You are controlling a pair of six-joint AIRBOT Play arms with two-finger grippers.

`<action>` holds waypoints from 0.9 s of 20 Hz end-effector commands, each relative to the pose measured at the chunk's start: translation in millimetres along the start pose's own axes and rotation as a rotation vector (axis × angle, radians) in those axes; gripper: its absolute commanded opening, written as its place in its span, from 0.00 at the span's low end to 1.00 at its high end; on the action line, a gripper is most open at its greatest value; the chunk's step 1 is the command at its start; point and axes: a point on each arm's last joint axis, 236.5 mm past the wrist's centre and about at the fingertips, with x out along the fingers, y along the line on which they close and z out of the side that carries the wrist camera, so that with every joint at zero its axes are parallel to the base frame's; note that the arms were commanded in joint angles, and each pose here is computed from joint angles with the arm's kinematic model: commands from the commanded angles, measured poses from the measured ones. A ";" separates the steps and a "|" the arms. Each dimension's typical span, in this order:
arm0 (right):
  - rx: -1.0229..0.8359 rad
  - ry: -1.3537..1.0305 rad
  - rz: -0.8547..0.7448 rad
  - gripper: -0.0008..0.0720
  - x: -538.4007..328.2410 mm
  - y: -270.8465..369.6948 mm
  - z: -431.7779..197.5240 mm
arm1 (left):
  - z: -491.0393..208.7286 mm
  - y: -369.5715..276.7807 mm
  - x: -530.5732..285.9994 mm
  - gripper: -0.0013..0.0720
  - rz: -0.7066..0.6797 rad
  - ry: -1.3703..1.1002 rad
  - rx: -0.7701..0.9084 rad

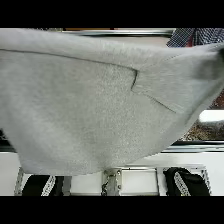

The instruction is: Fold the clothes and pants, and hang the long-sleeved shirts on hangers.

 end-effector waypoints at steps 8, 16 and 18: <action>0.207 0.657 -0.097 0.03 254.2 -131.6 -199.3 | -261.8 235.9 226.9 0.03 0.270 0.760 -0.472; 0.178 0.515 -0.165 0.03 290.9 -163.6 -182.6 | -240.5 259.5 272.4 0.03 0.266 0.684 -0.433; 0.134 0.523 -0.187 0.03 280.6 -165.4 -179.8 | -232.6 257.6 264.1 0.03 0.279 0.671 -0.400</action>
